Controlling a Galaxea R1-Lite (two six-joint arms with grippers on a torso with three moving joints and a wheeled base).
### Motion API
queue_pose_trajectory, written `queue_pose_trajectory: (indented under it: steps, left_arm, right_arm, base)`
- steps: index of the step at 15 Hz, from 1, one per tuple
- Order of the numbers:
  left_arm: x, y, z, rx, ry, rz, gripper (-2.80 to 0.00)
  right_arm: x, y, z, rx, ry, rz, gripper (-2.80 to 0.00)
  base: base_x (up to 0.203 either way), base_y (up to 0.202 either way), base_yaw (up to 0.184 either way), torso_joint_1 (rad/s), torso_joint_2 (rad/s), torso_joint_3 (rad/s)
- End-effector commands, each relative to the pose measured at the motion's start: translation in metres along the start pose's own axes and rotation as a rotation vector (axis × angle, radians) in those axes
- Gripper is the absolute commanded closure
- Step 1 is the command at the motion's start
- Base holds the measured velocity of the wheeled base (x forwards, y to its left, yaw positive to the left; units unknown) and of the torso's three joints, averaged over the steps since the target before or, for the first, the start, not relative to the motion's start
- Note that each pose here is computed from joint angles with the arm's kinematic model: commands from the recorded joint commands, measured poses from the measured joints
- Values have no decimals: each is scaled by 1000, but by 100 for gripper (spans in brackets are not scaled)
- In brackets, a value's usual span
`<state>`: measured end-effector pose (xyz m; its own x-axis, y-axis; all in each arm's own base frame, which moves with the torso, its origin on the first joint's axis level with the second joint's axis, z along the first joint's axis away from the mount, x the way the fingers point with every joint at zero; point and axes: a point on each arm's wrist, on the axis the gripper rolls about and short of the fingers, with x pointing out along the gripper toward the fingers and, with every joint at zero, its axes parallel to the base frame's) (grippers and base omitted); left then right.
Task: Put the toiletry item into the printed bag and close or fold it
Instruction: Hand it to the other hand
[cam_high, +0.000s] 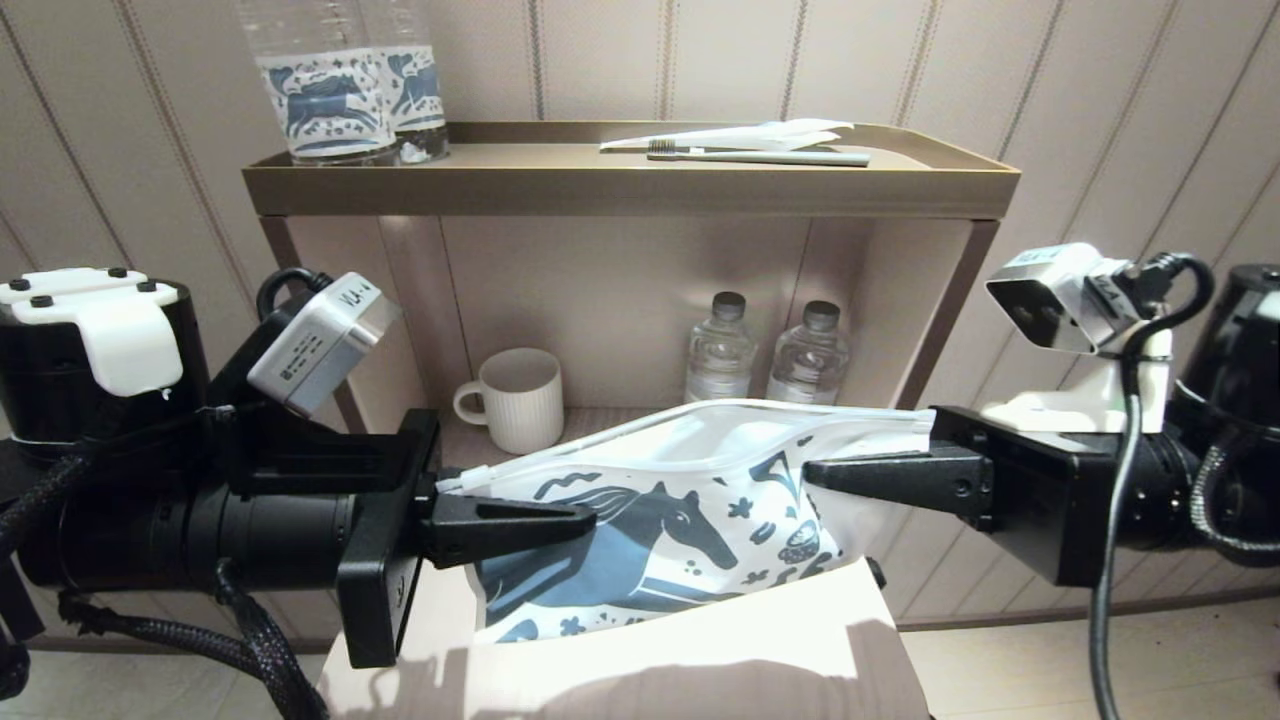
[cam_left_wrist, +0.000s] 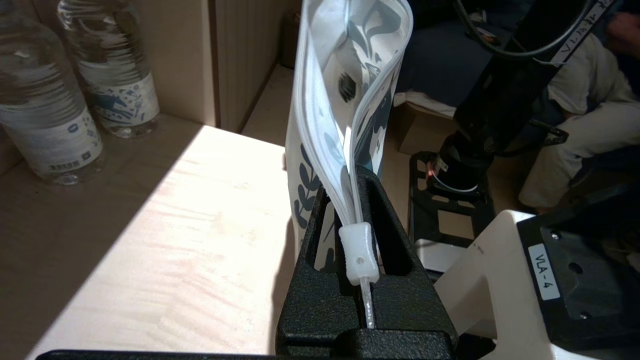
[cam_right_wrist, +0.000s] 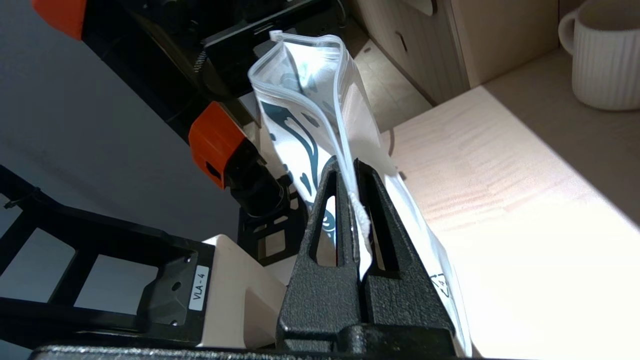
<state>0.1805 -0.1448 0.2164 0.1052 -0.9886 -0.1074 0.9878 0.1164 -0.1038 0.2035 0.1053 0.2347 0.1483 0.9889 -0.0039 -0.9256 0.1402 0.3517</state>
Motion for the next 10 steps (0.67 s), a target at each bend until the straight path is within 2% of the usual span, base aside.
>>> queue_pose_trajectory:
  steps: [1,2,3,10]
  left_arm:
    - [3,1,-3,-6,7,-10,0]
    - [4,2,-4,-7,8,-10,0]
    - [4,2,-4,-10,11,-10,0]
    - [7,6,-10,-29,32,2,0]
  right_arm:
    - [1,-1,3,5,14,2,0]
    - [1,-1,3,13,20,-5,0]
    - [2,-2,1,3,26,-10,-280]
    - [-9,1,7,-60,1,-37,-280]
  base:
    - [0,0,0,0,0,0]
    - [0,0,0,0,0,0]
    - [0,0,0,0,0,0]
    - [0,0,0,0,0,0]
